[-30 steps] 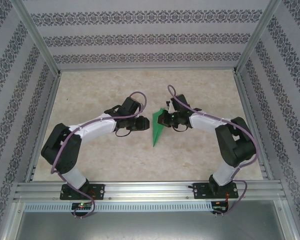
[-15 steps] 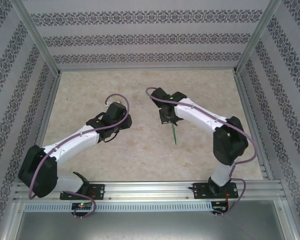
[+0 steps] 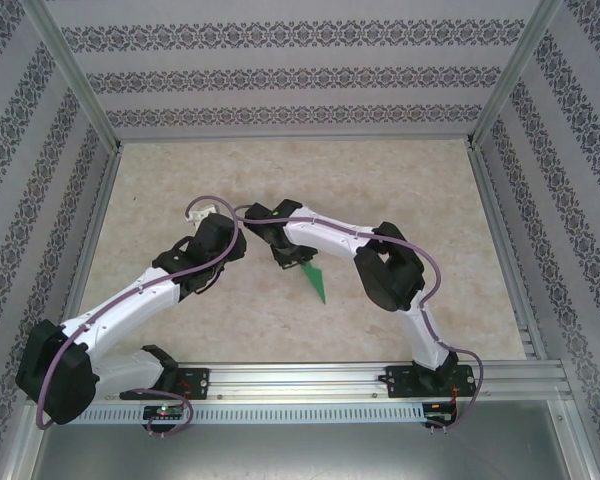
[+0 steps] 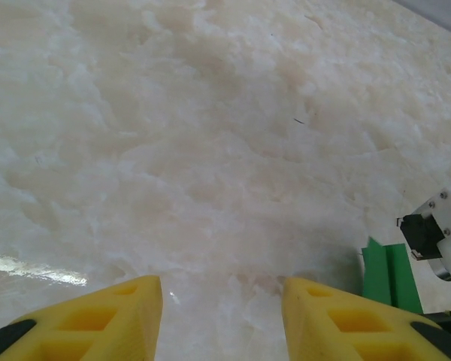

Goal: Fold a paper plane with a square sheet of paper (pick it up from the middle)
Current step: Turn over the paper at the center of the table, then fold the wing for the fifth time at the center of the table.

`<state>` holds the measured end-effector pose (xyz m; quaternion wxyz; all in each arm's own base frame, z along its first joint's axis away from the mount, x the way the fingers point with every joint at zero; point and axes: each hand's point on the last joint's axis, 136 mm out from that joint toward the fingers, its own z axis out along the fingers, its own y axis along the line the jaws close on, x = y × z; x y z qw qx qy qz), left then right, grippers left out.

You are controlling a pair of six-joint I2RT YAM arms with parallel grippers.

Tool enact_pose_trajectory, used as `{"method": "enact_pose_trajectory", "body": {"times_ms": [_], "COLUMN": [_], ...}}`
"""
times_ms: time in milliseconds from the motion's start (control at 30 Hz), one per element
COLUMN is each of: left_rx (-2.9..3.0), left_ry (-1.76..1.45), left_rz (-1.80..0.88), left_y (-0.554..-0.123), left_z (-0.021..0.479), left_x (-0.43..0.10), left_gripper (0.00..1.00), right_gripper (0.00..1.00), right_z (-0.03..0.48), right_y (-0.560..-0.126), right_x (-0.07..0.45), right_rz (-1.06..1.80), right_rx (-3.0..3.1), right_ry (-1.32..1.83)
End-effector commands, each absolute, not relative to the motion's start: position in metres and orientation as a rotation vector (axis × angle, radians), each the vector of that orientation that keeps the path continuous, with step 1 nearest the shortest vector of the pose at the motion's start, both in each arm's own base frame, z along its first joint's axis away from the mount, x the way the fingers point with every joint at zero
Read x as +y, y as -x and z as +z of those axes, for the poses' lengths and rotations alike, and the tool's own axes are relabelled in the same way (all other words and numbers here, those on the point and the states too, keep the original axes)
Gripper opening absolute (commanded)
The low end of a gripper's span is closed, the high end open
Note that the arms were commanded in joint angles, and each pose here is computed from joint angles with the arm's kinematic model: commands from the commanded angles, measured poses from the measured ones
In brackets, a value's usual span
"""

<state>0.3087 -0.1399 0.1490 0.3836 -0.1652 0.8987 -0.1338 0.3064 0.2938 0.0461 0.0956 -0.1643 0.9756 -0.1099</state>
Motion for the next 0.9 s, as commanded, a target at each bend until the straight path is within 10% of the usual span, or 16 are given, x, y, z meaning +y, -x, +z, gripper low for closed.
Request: {"method": "enact_pose_trajectory", "body": {"times_ms": [0, 133, 333, 700, 867], "left_rx": [2.305, 2.313, 2.367, 2.606, 2.629], "left_ry": [0.448, 0.426, 0.362, 0.312, 0.342], "left_rz": [-0.313, -0.342, -0.422, -0.726, -0.781], "left_y": [-0.306, -0.306, -0.305, -0.291, -0.289], "left_z": [0.144, 0.144, 0.138, 0.088, 0.079], "left_x": [-0.133, -0.138, -0.156, -0.215, -0.224], "left_gripper": [0.47, 0.49, 0.53, 0.54, 0.55], "right_gripper": [0.26, 0.53, 0.61, 0.13, 0.10], "right_z": [0.053, 0.093, 0.133, 0.098, 0.073], "right_y": [-0.303, -0.301, -0.306, -0.279, -0.278], "right_x": [0.325, 0.343, 0.315, 0.290, 0.290], "right_rz": [-0.068, 0.243, 0.655, 1.230, 1.222], "right_rx": [2.931, 2.844, 2.671, 2.680, 2.723], "right_ry": [0.498, 0.434, 0.222, 0.199, 0.195]}}
